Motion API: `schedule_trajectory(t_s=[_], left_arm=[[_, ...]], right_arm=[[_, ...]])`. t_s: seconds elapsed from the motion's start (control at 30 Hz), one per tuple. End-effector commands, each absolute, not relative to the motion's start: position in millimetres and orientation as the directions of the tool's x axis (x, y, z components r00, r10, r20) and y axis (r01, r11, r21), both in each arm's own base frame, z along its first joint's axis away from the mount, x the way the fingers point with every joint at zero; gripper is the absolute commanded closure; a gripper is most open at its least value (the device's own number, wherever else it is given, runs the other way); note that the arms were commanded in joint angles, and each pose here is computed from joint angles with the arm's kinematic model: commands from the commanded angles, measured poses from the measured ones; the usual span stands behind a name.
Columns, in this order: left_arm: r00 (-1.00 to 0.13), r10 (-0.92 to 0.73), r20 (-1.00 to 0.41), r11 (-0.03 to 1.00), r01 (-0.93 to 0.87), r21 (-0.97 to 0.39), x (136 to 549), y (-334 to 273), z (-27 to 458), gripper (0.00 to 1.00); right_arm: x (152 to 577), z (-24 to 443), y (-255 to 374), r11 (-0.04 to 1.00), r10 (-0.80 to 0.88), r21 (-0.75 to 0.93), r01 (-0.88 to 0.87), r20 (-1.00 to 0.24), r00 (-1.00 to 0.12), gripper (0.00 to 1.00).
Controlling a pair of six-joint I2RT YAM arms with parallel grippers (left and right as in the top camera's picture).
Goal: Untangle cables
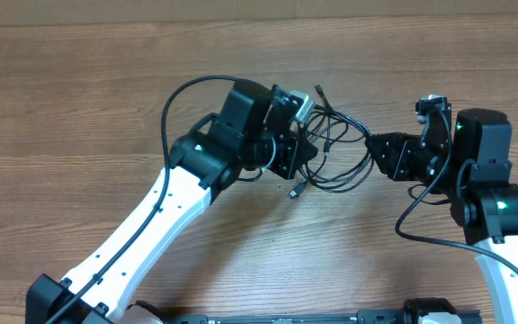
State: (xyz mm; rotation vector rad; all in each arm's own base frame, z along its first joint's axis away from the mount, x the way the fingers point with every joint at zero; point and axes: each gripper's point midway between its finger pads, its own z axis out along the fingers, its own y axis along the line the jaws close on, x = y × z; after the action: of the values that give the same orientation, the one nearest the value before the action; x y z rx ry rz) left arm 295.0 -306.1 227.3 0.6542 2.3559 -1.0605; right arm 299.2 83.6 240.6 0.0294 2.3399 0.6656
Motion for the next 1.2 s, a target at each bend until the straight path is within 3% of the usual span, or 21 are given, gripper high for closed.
schedule_trajectory(t_s=[0.0,0.13,0.43,1.17], left_arm=[[-0.763,0.237,-0.602,0.582,0.607,-0.541,290,-312,230,0.96],[-0.760,0.239,-0.604,0.582,0.611,-0.537,289,-314,230,0.96],[-0.754,0.245,-0.609,0.571,0.620,-0.538,285,-319,231,0.96],[-0.731,0.265,-0.629,0.478,0.666,-0.573,265,-344,244,0.96]], right_arm=[[300,248,83,0.874,0.187,0.454,-0.170,-0.639,-0.746,0.62],[298,247,83,0.875,0.187,0.456,-0.166,-0.633,-0.751,0.63],[298,246,83,0.875,0.187,0.456,-0.165,-0.631,-0.753,0.83],[294,242,83,0.875,0.186,0.459,-0.154,-0.612,-0.768,0.85]])
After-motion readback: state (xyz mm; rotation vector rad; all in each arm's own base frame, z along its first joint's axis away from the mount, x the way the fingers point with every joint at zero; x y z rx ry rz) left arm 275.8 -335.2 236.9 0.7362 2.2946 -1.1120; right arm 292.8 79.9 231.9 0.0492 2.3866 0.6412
